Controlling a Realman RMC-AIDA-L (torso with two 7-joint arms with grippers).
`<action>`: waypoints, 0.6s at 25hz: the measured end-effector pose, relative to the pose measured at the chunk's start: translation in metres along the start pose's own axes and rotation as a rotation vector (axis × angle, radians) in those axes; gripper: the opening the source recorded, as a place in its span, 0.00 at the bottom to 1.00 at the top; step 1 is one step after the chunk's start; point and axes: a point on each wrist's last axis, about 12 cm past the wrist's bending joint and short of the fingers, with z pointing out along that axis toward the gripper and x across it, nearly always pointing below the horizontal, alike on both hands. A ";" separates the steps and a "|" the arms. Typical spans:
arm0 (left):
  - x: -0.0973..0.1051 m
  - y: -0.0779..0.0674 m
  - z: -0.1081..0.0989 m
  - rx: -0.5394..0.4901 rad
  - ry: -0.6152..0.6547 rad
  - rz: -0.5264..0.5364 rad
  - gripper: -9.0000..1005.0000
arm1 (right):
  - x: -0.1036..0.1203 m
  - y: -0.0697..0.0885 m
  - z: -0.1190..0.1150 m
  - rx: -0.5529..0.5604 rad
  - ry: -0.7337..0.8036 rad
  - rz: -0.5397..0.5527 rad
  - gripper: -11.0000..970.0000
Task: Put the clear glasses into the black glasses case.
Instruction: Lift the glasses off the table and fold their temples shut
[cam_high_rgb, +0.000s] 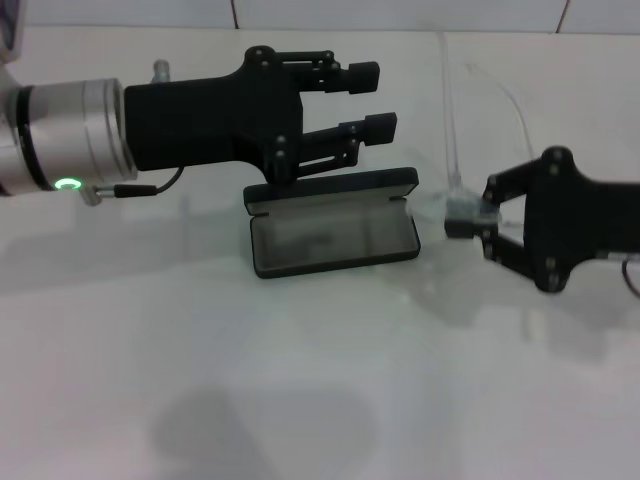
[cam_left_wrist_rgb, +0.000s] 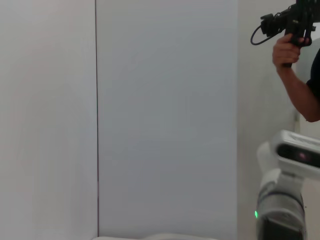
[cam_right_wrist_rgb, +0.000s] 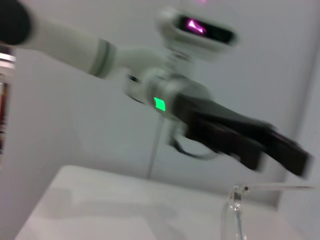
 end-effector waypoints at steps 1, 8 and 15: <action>-0.001 0.001 0.002 0.006 -0.001 0.000 0.49 | 0.003 0.004 0.000 -0.004 -0.017 -0.020 0.14; -0.006 0.003 0.008 0.020 -0.016 0.009 0.49 | 0.015 0.008 0.009 -0.038 -0.026 -0.021 0.14; -0.012 0.000 0.012 0.068 -0.054 0.037 0.49 | 0.017 0.004 0.019 -0.077 -0.028 0.041 0.14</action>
